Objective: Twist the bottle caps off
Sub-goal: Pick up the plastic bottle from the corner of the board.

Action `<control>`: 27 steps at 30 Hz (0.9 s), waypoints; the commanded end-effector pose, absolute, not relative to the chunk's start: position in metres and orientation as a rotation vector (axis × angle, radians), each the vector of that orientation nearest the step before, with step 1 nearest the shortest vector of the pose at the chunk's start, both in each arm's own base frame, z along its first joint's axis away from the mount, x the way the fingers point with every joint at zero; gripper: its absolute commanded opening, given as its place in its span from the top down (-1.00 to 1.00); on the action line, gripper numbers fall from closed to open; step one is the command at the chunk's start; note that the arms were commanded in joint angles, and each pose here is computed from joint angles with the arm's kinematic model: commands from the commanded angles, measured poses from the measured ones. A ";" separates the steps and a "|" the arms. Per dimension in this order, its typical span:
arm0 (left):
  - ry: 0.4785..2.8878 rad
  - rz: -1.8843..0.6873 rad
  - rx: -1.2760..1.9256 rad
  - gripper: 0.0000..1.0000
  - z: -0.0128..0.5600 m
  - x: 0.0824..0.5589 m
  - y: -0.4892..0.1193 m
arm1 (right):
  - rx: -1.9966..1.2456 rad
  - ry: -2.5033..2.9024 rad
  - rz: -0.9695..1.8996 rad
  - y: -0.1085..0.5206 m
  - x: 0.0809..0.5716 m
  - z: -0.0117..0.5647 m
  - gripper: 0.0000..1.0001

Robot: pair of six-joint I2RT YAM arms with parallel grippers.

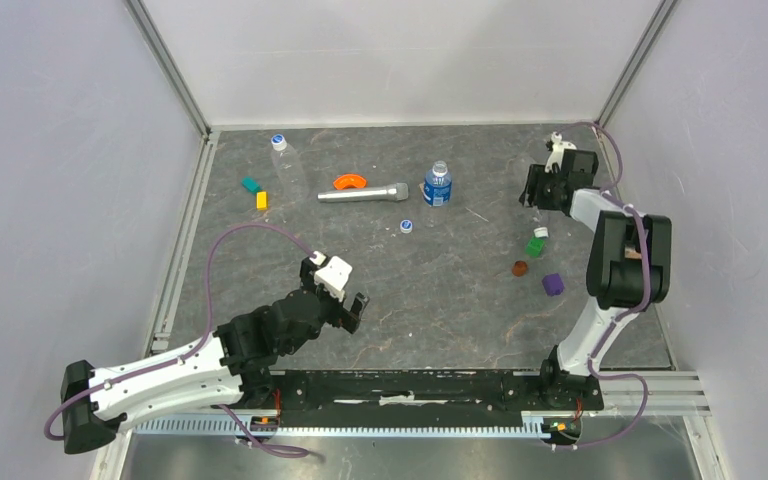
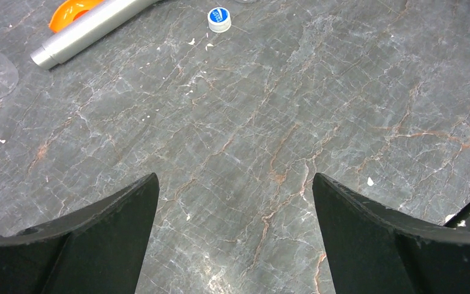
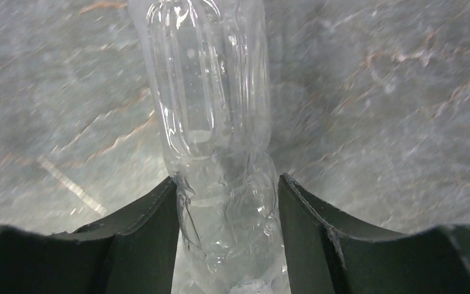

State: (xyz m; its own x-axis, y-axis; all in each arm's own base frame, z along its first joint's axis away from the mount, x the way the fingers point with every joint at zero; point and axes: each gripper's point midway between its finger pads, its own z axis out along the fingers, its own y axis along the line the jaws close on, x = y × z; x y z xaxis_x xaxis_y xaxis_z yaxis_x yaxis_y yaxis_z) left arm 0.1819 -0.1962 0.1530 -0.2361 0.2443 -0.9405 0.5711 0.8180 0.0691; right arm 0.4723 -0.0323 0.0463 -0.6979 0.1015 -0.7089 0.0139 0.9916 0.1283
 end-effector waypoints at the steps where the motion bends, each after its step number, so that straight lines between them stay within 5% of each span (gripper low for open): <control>1: 1.821 -0.413 0.524 -1.00 0.174 0.184 -0.201 | 0.036 2.149 0.255 -0.012 0.464 0.121 0.23; 12: 1.828 -0.380 0.541 -1.00 0.179 0.186 -0.200 | -0.122 1.727 0.484 0.045 0.371 0.234 0.26; 18: 1.823 -0.411 0.549 -1.00 0.184 0.185 -0.204 | -0.402 1.447 0.832 0.111 0.291 0.275 0.27; 27: 1.732 -0.608 0.611 -1.00 0.230 0.169 -0.229 | -0.825 1.506 0.922 0.173 0.235 0.245 0.28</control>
